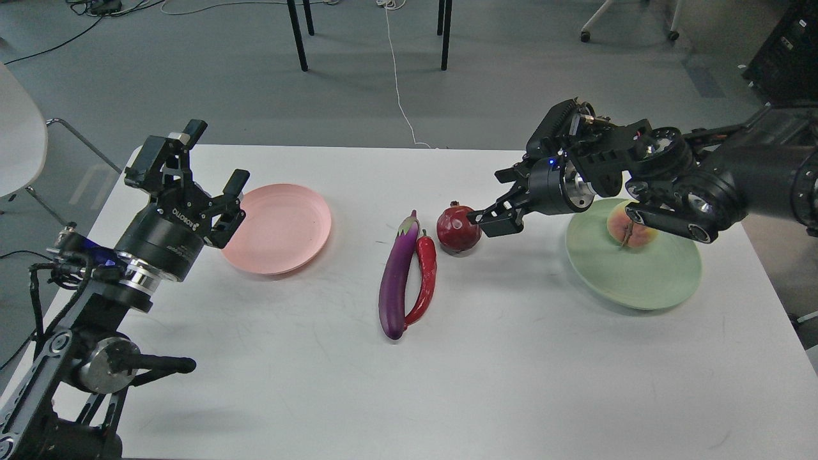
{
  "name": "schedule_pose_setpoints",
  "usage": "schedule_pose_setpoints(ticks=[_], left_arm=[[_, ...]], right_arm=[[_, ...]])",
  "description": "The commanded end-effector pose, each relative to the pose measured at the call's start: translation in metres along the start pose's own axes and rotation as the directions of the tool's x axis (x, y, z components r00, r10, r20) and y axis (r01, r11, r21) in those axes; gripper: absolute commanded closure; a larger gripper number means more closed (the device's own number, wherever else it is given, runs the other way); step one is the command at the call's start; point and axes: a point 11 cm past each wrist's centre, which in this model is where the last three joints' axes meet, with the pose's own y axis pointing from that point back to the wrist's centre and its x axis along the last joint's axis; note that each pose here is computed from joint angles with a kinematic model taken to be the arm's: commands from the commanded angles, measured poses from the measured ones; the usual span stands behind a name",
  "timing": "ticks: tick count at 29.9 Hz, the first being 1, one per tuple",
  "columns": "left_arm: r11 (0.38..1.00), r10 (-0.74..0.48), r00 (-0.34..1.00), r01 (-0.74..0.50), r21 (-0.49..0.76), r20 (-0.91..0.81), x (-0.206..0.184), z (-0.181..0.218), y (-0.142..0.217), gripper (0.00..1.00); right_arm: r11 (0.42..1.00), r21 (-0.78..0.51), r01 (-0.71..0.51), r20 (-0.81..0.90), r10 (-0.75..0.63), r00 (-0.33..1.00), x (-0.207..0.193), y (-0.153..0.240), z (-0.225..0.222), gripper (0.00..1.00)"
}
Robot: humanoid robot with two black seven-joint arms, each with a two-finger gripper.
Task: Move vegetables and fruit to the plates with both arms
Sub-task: 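Move the right gripper to the red pomegranate and grasp it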
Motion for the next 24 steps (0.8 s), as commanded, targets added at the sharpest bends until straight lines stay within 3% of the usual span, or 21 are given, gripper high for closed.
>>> schedule_pose_setpoints(ticks=[1,24], left_arm=[[1.000,-0.001,1.000,0.001,-0.001,0.000,-0.001,0.000,0.000,0.01],[1.000,0.002,1.000,-0.002,-0.001,-0.010,-0.003,-0.003,0.000,0.01]], right_arm=[[1.000,0.009,0.012,0.007,-0.012,1.000,-0.010,-0.015,-0.007,0.02],[1.000,-0.021,0.007,-0.028,-0.007,1.000,-0.026,-0.065,-0.020,0.04]])
